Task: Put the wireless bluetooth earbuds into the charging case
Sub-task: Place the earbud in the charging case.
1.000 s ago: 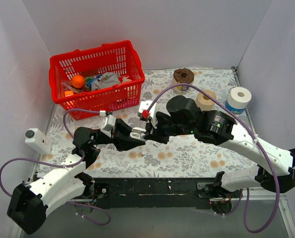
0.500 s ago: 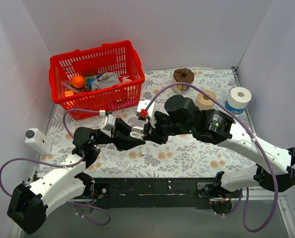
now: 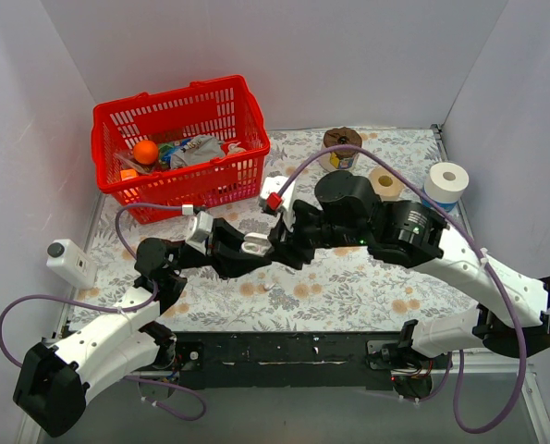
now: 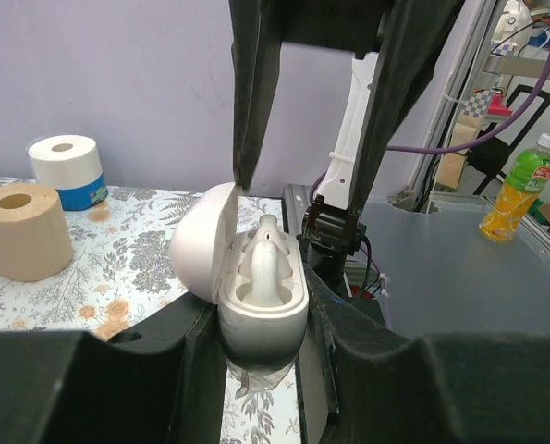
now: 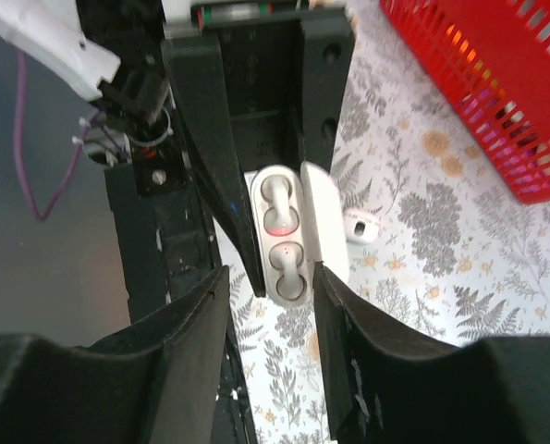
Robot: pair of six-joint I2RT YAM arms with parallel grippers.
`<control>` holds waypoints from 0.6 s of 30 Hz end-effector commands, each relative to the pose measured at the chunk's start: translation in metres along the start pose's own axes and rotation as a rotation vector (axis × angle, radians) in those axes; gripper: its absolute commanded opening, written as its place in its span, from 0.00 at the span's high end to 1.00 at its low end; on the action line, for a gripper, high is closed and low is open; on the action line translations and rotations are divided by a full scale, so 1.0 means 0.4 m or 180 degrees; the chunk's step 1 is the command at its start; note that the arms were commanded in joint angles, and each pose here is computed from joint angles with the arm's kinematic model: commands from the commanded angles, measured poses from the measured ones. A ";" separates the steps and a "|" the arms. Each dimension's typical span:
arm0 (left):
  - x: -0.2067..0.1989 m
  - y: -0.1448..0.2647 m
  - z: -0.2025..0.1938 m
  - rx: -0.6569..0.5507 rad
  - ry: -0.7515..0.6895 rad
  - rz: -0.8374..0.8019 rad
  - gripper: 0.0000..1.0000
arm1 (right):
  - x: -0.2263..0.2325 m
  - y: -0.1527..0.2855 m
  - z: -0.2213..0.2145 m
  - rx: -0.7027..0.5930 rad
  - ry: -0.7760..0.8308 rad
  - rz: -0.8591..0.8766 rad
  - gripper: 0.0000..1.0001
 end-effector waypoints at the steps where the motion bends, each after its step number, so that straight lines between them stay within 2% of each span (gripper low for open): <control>1: -0.018 -0.004 0.032 -0.0111 -0.0182 -0.0098 1.00 | -0.018 0.095 0.126 -0.0681 -0.0030 -0.0277 0.51; 3: -0.017 -0.005 0.031 -0.0103 -0.0169 -0.0099 1.00 | -0.021 0.106 0.143 -0.0844 -0.0033 -0.0336 0.60; 5: -0.017 -0.005 0.032 -0.0096 -0.0167 -0.0101 1.00 | -0.023 0.092 0.134 -0.0822 -0.0042 -0.0337 0.68; 9: -0.018 -0.006 0.035 -0.0083 -0.0165 -0.0104 1.00 | -0.016 0.050 0.120 -0.0639 -0.0074 -0.0194 0.66; 14: -0.015 -0.007 0.033 -0.0059 -0.0140 -0.0087 1.00 | 0.001 0.030 0.123 -0.0675 -0.0079 0.0000 0.71; 18: -0.013 -0.009 0.033 -0.0042 -0.0097 -0.0082 1.00 | 0.002 0.011 0.112 -0.0556 -0.0097 0.0055 0.70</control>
Point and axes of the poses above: each gripper's point midway between its finger pads, its own y axis back along the fingers, its own x axis along the line the jaws close on, z = x × y, the point moved 5 cm from there along y, back along the fingers, and after that the axes turned 4 degrees about y, right-handed, at the moved point
